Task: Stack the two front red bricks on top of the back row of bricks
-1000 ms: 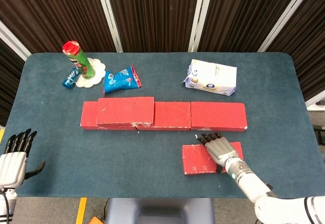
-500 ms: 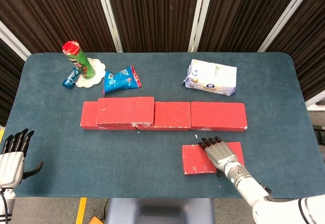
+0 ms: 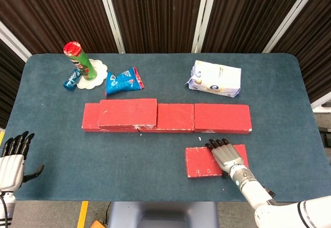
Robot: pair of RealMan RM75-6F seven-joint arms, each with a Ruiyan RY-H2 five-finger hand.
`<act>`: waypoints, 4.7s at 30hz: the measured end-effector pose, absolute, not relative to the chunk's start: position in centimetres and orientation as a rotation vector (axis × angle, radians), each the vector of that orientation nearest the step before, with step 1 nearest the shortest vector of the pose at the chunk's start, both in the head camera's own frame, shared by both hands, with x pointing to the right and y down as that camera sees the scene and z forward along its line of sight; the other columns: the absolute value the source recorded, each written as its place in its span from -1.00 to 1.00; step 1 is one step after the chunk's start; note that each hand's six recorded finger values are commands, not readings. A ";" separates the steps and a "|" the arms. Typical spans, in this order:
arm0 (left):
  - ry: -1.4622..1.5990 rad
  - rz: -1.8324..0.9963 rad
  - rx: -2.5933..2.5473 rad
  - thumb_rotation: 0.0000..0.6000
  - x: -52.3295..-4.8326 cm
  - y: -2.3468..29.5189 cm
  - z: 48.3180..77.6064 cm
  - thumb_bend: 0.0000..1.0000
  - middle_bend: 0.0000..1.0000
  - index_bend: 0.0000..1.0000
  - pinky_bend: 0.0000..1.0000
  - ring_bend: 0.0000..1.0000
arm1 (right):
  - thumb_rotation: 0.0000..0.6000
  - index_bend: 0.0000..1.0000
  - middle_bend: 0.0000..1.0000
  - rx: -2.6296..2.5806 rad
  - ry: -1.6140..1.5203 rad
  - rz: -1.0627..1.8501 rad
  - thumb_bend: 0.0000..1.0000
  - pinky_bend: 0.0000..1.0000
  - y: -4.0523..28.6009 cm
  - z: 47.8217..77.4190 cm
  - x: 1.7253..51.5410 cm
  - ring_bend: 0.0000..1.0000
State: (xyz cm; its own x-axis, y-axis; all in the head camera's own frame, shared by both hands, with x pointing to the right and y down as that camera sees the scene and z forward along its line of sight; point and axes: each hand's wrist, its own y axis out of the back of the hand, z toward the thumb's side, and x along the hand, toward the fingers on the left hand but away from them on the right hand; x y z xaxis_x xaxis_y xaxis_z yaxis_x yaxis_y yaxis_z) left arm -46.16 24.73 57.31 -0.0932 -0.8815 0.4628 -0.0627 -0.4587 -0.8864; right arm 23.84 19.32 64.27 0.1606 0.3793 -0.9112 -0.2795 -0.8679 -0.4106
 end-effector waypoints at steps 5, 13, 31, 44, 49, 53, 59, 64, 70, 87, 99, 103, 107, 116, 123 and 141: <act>1.048 -1.629 -1.541 1.00 -46.1 24.8 57.4 -0.54 -1.00 -1.00 -0.96 -1.00 | 1.00 -1.00 -1.00 -1.955 -0.081 1.767 -1.00 -1.00 19.6 64.8 24.0 -1.00; 1.060 -1.632 -1.544 1.00 -46.1 24.8 57.3 -0.54 -1.00 -1.00 -0.96 -1.00 | 1.00 -1.00 -1.00 -1.942 -0.068 1.770 -1.00 -1.00 19.8 65.2 23.9 -1.00; 1.081 -1.662 -1.547 1.00 -46.4 24.9 57.3 -0.55 -1.00 -1.00 -0.96 -1.00 | 1.00 -0.76 -0.47 -1.929 -0.130 1.711 -1.00 -1.00 19.9 65.4 23.0 -0.60; 1.084 -1.666 -1.565 1.00 -46.6 24.9 57.3 -0.55 -1.00 -1.00 -0.96 -1.00 | 1.00 -0.72 -0.43 -1.885 -0.306 1.584 -1.00 -1.00 14.5 60.5 21.5 -0.58; 1.085 -1.670 -1.570 1.00 -46.7 24.9 57.3 -0.55 -1.00 -1.00 -0.96 -1.00 | 1.00 -0.72 -0.42 -1.804 -0.352 1.615 -1.00 -1.00 10.8 59.9 21.0 -0.58; 1.083 -1.674 -1.572 1.00 -46.8 24.9 57.3 -0.54 -1.00 -1.00 -0.96 -1.00 | 1.00 -0.70 -0.42 -1.766 -0.376 1.639 -1.00 -1.00 8.0 60.4 20.7 -0.57; 1.096 -1.670 -1.568 1.00 -46.9 24.8 57.1 -0.54 -1.00 -1.00 -0.96 -1.00 | 1.00 -0.66 -0.42 -1.746 -0.407 1.637 -1.00 -1.00 4.7 61.8 20.2 -0.56; 1.096 -1.664 -1.575 1.00 -46.9 24.8 57.1 -0.54 -1.00 -1.00 -0.96 -1.00 | 1.00 -0.65 -0.42 -1.797 -0.389 1.639 -1.00 -1.00 4.1 63.7 19.3 -0.56; 1.097 -1.666 -1.577 1.00 -46.9 24.8 57.1 -0.54 -1.00 -1.00 -0.96 -1.00 | 1.00 -0.67 -0.42 -1.859 -0.373 1.616 -1.00 -1.00 3.8 65.0 17.5 -0.56; 1.106 -1.663 -1.582 1.00 -46.9 24.8 57.0 -0.54 -1.00 -1.00 -0.96 -1.00 | 1.00 -0.67 -0.41 -1.871 -0.305 1.703 -1.00 -1.00 2.4 65.3 14.9 -0.56; 1.115 -1.662 -1.588 1.00 -47.1 24.8 56.9 -0.55 -1.00 -1.00 -0.96 -1.00 | 1.00 -0.67 -0.41 -1.845 -0.233 1.746 -1.00 -1.00 2.6 66.0 13.4 -0.56; 1.115 -1.661 -1.589 1.00 -47.1 24.8 56.9 -0.55 -1.00 -1.00 -0.96 -1.00 | 1.00 -0.67 -0.41 -1.841 -0.238 1.750 -1.00 -1.00 2.5 66.0 13.4 -0.56; 1.113 -1.660 -1.595 1.00 -47.0 24.8 57.0 -0.54 -1.00 -1.00 -0.96 -1.00 | 1.00 -0.67 -0.41 -1.830 -0.252 1.760 -1.00 -1.00 2.2 66.1 13.6 -0.56; 1.122 -1.661 -1.597 1.00 -47.1 24.8 56.9 -0.55 -1.00 -1.00 -0.96 -1.00 | 1.00 -0.67 -0.41 -1.814 -0.237 1.770 -1.00 -1.00 2.2 66.7 13.1 -0.56; 1.124 -1.663 -1.599 1.00 -47.2 24.8 56.9 -0.55 -1.00 -1.00 -0.96 -1.00 | 1.00 -0.66 -0.41 -1.818 -0.237 1.763 -1.00 -1.00 2.3 66.9 12.3 -0.56; 1.137 -1.659 -1.604 1.00 -47.4 24.8 56.7 -0.54 -1.00 -1.00 -0.96 -1.00 | 1.00 -0.64 -0.41 -1.823 -0.244 1.779 -1.00 -1.00 2.6 67.8 11.4 -0.56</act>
